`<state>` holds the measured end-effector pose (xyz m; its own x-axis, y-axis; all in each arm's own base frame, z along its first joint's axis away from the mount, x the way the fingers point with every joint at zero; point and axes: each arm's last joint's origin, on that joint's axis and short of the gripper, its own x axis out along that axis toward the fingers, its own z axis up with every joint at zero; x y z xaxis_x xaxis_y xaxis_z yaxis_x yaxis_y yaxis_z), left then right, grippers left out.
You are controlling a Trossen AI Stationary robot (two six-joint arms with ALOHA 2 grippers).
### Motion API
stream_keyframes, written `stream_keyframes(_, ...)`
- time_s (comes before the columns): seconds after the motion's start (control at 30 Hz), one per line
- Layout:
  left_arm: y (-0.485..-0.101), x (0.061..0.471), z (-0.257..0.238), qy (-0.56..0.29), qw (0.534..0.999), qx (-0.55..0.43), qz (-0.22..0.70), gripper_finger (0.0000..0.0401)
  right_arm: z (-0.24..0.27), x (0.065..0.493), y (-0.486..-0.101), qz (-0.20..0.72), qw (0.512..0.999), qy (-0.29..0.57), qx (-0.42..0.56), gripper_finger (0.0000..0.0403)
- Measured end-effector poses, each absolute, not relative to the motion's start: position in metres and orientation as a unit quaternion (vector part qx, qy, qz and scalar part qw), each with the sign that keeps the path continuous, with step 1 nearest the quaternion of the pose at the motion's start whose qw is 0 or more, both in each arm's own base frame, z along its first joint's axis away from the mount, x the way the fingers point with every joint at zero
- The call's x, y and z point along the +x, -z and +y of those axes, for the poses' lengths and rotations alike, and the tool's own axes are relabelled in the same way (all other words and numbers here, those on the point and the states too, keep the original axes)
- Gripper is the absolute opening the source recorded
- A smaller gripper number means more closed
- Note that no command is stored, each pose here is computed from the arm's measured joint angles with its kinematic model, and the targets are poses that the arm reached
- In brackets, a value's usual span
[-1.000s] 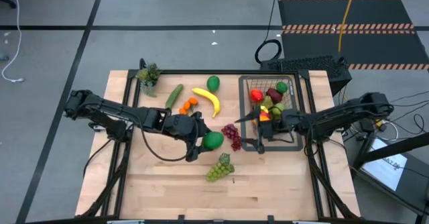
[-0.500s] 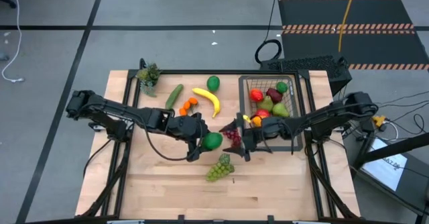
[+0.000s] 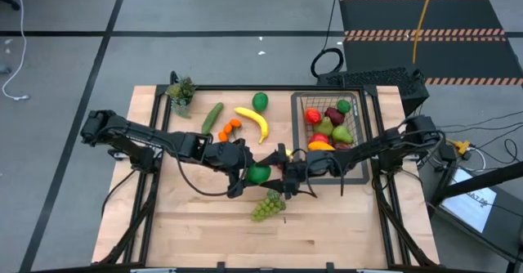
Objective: Build produce basket
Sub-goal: Put the bottom lime into the gold wire basket
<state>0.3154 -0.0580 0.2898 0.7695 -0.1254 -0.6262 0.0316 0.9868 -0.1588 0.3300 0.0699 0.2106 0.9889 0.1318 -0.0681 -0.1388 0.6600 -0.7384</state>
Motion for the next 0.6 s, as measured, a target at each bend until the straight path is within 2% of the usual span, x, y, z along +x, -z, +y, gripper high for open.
stream_keyframes(0.33, -0.291, 0.316, -0.061, 0.044, 0.94, -0.068, 0.332, 0.0322, 0.072, 0.336, -0.211, -0.002, 0.912, -0.074, -0.402, 0.0313)
stream_keyframes(0.6, -0.304, 0.316, -0.061, 0.013, 0.959, -0.069, 0.274, 0.0392, 0.074, 0.336, -0.208, 0.011, 0.916, -0.085, -0.393, 0.031)
